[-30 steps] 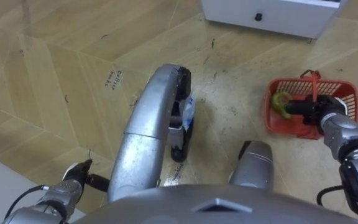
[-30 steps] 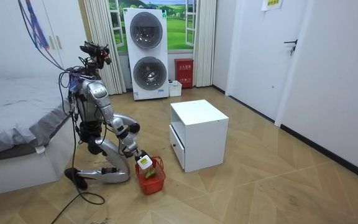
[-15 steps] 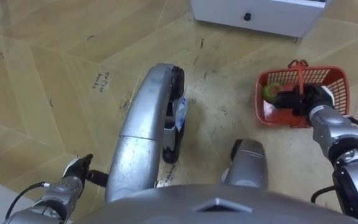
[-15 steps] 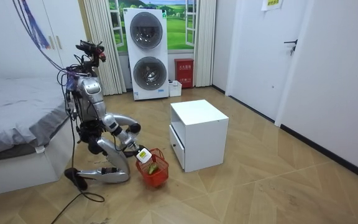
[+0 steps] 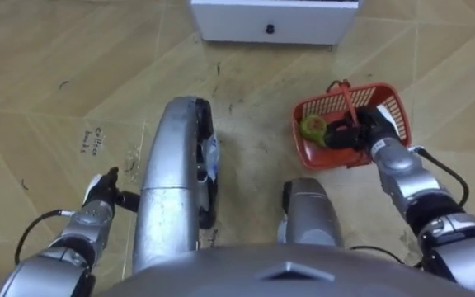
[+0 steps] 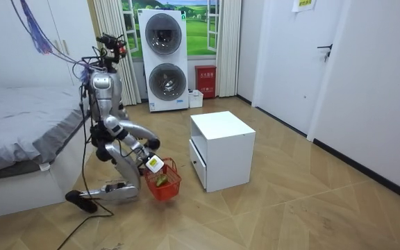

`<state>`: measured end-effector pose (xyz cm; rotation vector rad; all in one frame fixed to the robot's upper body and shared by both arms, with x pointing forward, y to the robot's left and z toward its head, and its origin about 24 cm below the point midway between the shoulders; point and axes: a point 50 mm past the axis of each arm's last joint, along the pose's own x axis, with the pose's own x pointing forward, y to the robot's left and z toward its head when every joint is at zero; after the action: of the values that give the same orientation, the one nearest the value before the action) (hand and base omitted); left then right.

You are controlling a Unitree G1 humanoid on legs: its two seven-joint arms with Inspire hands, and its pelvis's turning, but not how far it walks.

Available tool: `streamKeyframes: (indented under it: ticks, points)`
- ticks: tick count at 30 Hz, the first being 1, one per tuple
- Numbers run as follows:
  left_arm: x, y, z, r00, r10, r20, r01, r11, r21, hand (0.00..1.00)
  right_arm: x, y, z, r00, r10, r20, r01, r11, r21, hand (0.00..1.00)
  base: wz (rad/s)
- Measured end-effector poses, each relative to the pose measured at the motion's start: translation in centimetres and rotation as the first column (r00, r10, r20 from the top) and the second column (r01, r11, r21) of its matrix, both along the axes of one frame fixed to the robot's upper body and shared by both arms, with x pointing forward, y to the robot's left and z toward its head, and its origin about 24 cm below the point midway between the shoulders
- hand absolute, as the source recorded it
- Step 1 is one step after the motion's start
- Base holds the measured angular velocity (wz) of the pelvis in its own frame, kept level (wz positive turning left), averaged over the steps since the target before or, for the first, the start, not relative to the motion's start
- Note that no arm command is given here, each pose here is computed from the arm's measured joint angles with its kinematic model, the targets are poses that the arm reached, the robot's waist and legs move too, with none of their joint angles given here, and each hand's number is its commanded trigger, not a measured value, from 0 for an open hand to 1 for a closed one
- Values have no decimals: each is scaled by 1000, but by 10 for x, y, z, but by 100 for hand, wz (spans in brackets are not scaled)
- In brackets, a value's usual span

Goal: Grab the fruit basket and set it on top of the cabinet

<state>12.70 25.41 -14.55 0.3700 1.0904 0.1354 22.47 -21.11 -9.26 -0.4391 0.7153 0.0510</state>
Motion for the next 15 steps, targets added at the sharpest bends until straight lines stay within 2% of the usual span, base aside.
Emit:
streamKeyframes:
  ticks: [2, 3, 4, 5, 7, 9, 11, 15]
  points:
    - [-18, 3, -5, 999, 24, -39, -24, 1000, 3, 0, -4, 9, -3, 1000, 24, -12, -24, 1000, 9, 100, -79]
    - [-16, 0, -5, 999, 10, -35, -10, 1000, 0, 0, -9, 4, -3, 1000, 9, -15, -9, 1000, 5, 100, 28]
    - [-4, -9, -3, 1000, -19, 6, 19, 1000, -24, 0, -14, -13, 0, 1000, -14, -10, 14, 1000, -24, 100, 64]
    - [-2, -9, -1, 1000, -16, 25, 16, 1000, -24, 0, -14, -18, 2, 999, -42, -5, 42, 999, -30, 100, 49]
    - [5, -7, 1, 999, 17, 43, -16, 1000, -21, 0, -4, -10, 10, 998, -26, 59, 27, 1000, -12, 100, -27]
    - [-1, -6, 0, 998, 45, 51, -44, 999, -18, 0, 2, 0, 17, 992, 17, 125, -19, 1000, 14, 100, -63]
    - [-8, 0, 0, 994, 87, 61, -87, 996, 2, 0, -9, 5, 19, 987, 45, 153, -51, 998, 32, 100, -56]
    - [-8, 10, 4, 993, 85, 82, -87, 996, 29, 0, -29, 12, 23, 980, 74, 187, -85, 995, 52, 100, -8]
